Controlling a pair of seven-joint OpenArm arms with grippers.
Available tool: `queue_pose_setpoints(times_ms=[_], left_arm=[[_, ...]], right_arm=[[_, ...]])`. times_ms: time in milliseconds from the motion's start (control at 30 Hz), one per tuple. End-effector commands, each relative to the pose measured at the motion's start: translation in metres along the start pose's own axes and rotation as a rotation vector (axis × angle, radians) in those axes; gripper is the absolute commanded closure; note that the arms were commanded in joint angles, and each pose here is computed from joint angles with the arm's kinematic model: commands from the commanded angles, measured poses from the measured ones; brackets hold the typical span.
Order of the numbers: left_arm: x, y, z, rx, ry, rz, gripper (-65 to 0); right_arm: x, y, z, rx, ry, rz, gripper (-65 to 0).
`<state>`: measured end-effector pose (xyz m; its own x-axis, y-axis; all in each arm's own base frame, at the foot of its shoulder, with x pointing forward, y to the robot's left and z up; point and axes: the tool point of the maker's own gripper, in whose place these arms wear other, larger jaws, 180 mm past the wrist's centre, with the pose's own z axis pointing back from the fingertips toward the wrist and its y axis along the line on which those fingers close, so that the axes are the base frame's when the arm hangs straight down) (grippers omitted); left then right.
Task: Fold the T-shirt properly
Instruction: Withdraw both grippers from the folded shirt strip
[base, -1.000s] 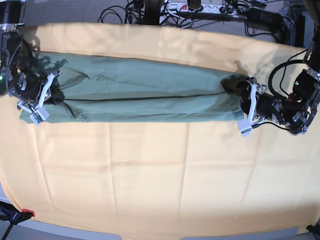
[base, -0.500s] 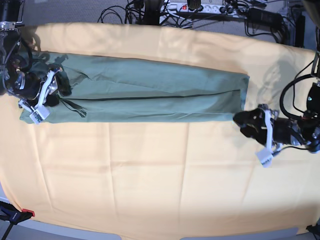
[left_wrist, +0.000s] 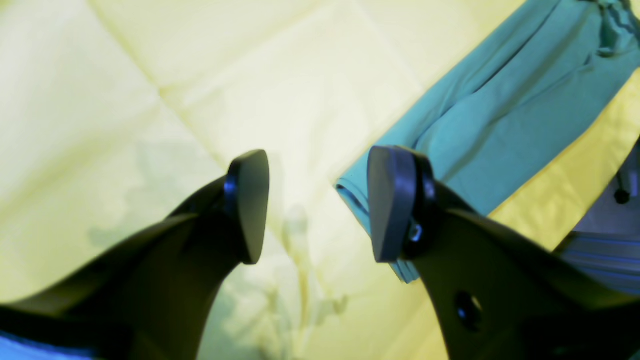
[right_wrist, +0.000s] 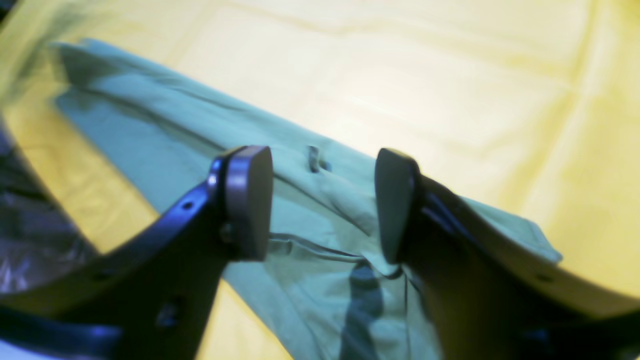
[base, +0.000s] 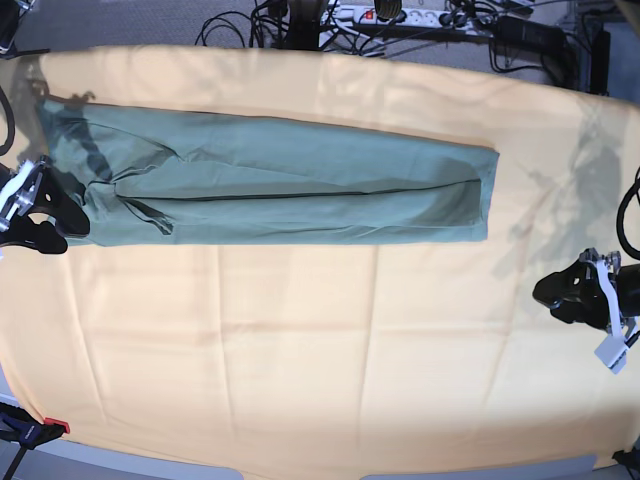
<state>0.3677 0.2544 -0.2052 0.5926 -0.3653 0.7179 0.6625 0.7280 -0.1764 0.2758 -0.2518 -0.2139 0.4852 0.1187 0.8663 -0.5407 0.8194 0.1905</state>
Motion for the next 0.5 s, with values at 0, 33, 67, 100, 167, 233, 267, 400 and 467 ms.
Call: queue_pose_setpoints(times_ms=[0,33,67,100,167,233,267,400,467], left_arm=[[0.017,0.003,0.013,0.021,-0.049,-0.021,-33.4],[0.017,0.004,0.013,0.024,-0.046,-0.022,-33.4],[0.015,0.004,0.013,0.026,-0.042,-0.021,-33.4],[0.015,0.005,0.013,0.028,-0.039,-0.022,-33.4],[0.012,0.008,0.013,0.047,-0.024,-0.028,-33.4],[0.009,0.014,0.014,0.08,-0.002,-0.037,-33.4],[0.008,0.018,0.016,0.102,0.006,-0.029,-33.4],[0.014,0.03,0.027,0.164,-0.02,-0.004,-33.4],[0.02,0.035,0.035,0.189,-0.052,0.015,-33.4]], right_arm=[[0.012,-0.001,0.006,-0.006,-0.014,0.042,-25.3],[0.009,-0.001,0.005,-0.005,-0.001,0.04,-18.4],[0.007,0.0,0.004,-0.003,0.008,0.036,-10.8],[0.006,0.001,0.004,-0.001,0.006,0.032,-2.5],[0.005,0.002,0.002,0.003,0.0,0.023,0.0],[-0.002,0.004,0.001,0.008,0.008,0.008,0.0],[-0.006,0.005,0.0,0.011,0.012,-0.003,0.0],[-0.024,0.013,-0.002,0.027,0.032,-0.053,0.0],[-0.03,0.016,-0.003,0.033,0.034,-0.071,0.0]])
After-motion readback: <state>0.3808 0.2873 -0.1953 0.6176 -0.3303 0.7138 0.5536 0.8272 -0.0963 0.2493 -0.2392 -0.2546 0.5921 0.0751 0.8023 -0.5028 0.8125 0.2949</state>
